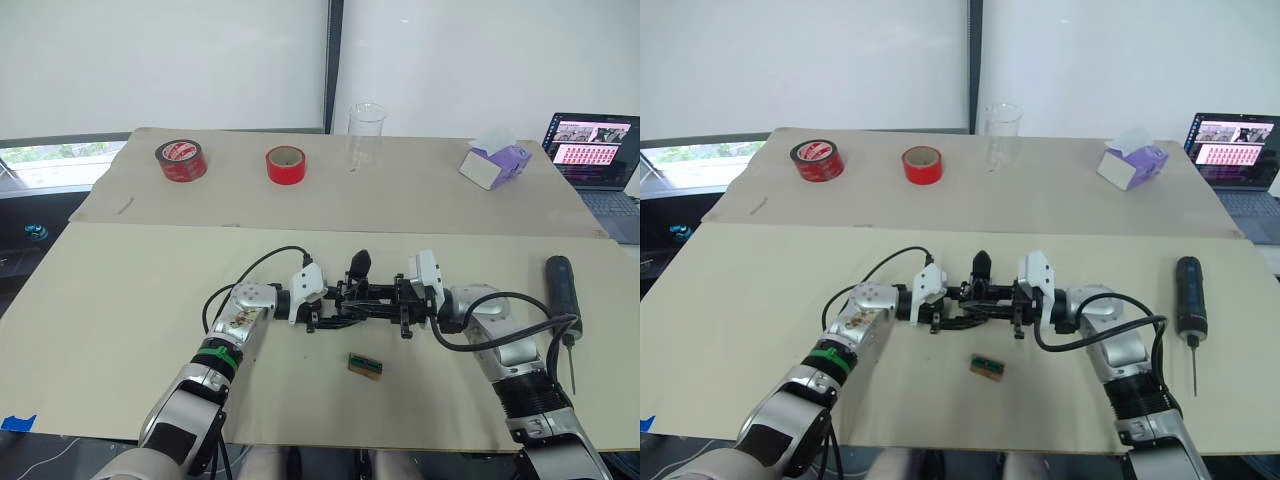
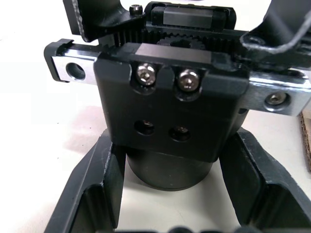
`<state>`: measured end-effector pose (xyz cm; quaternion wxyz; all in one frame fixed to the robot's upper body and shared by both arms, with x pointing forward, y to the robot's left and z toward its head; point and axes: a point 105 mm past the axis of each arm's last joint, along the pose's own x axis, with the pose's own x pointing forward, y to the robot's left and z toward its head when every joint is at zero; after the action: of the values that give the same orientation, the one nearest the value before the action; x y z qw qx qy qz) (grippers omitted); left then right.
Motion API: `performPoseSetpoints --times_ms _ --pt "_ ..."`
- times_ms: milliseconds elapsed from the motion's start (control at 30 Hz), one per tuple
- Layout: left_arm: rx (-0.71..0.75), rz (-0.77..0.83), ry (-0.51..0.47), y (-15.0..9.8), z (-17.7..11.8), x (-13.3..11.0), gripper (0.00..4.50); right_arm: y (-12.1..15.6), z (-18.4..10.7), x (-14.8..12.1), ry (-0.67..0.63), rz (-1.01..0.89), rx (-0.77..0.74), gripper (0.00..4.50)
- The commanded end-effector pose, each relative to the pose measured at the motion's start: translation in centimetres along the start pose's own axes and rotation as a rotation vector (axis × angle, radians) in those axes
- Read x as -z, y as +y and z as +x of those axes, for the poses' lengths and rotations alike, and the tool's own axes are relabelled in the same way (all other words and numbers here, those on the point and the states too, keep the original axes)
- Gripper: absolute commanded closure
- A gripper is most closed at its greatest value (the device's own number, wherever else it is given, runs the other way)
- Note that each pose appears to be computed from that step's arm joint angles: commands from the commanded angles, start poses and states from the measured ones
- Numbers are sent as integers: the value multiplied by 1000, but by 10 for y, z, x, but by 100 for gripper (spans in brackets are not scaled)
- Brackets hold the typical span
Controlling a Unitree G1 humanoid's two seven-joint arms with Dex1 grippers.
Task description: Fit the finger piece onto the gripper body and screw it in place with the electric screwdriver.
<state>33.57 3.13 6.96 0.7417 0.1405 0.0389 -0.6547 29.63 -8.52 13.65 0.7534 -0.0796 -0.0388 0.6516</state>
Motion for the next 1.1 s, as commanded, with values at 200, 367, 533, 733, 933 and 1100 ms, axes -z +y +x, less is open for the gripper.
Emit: performPoseSetpoints --times_ms 200,367,533,733,933,1100 --pt "30 -42 108 -11 -3 26 223 3 8 6 39 39 -42 405" --pt "27 -44 108 -11 -4 27 223 1 11 13 82 58 -45 405" --pt "24 -51 106 -12 -3 28 223 1 11 18 105 78 -39 405" --pt "16 -56 108 -13 -5 30 223 -2 2 20 122 74 -15 405" --pt "11 -61 108 -13 -6 31 223 -5 -1 9 116 29 -9 405" --pt "11 -63 105 -14 -5 31 223 -6 -2 3 111 12 -9 405"
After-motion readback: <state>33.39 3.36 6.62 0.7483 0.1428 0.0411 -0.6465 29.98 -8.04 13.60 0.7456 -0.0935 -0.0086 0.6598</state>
